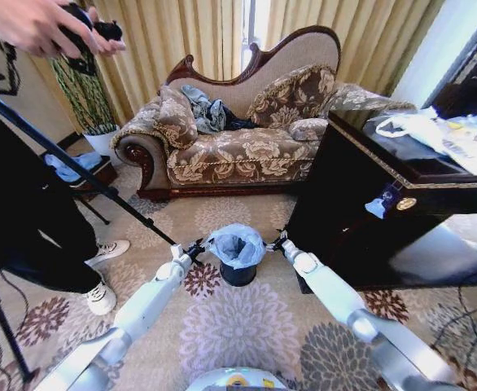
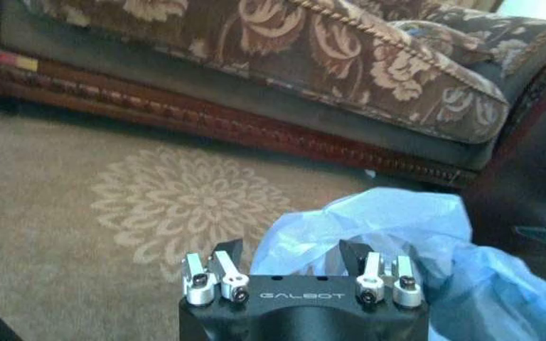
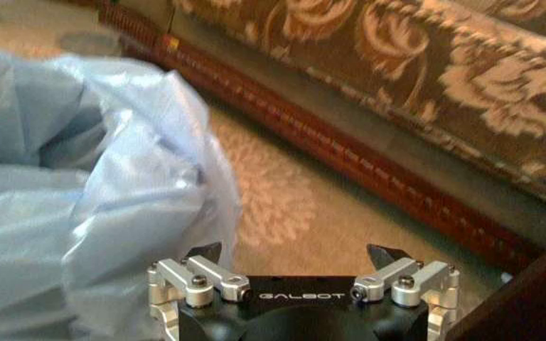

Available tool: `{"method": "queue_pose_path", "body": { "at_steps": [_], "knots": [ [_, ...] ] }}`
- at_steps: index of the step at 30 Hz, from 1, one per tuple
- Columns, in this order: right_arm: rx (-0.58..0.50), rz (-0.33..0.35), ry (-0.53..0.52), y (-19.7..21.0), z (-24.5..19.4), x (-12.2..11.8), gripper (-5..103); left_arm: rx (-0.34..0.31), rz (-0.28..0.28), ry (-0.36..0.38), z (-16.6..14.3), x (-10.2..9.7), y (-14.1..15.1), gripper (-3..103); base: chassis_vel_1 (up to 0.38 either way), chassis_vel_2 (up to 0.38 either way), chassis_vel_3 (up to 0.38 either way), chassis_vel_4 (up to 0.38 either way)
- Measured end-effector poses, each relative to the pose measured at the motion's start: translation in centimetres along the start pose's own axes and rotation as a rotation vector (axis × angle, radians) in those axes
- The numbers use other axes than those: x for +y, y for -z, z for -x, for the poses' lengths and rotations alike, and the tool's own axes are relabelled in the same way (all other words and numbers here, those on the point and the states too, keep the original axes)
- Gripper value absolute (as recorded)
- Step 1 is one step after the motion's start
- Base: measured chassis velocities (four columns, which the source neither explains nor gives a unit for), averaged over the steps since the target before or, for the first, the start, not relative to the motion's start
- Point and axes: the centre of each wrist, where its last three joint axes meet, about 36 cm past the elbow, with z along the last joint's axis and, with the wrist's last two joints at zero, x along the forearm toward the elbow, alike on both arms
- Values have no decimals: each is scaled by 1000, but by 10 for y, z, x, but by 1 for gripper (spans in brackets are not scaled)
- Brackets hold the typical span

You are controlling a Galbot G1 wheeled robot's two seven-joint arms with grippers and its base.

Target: Place a garbage bag over the trash bin.

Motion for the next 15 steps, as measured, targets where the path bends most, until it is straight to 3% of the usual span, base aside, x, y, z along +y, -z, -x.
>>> {"method": "queue_pose_path", "body": {
  "at_steps": [4,7,8,9,10,12,15],
  "knots": [
    [-36,12,-15,2,-9,-7,100,-3,54,-25,-12,-2,10,71,0,0,0,0],
    [-87,31,-38,21,-28,-20,100,-7,220,-74,-17,-1,27,71,0,0,0,0],
    [-87,31,-38,21,-28,-20,100,-7,220,-74,-17,-1,27,71,0,0,0,0],
    [-113,41,-48,31,-42,-27,100,-1,294,-106,-14,-1,35,71,0,0,0,0],
    [-125,47,-53,37,-53,-32,100,1,330,-121,-10,-1,40,71,0,0,0,0],
    [-132,50,-55,40,-59,-34,100,3,345,-128,-7,-1,42,71,0,0,0,0],
    [-152,78,-47,46,-97,-42,100,36,430,-178,10,0,42,71,0,0,0,0]
  ]
}}
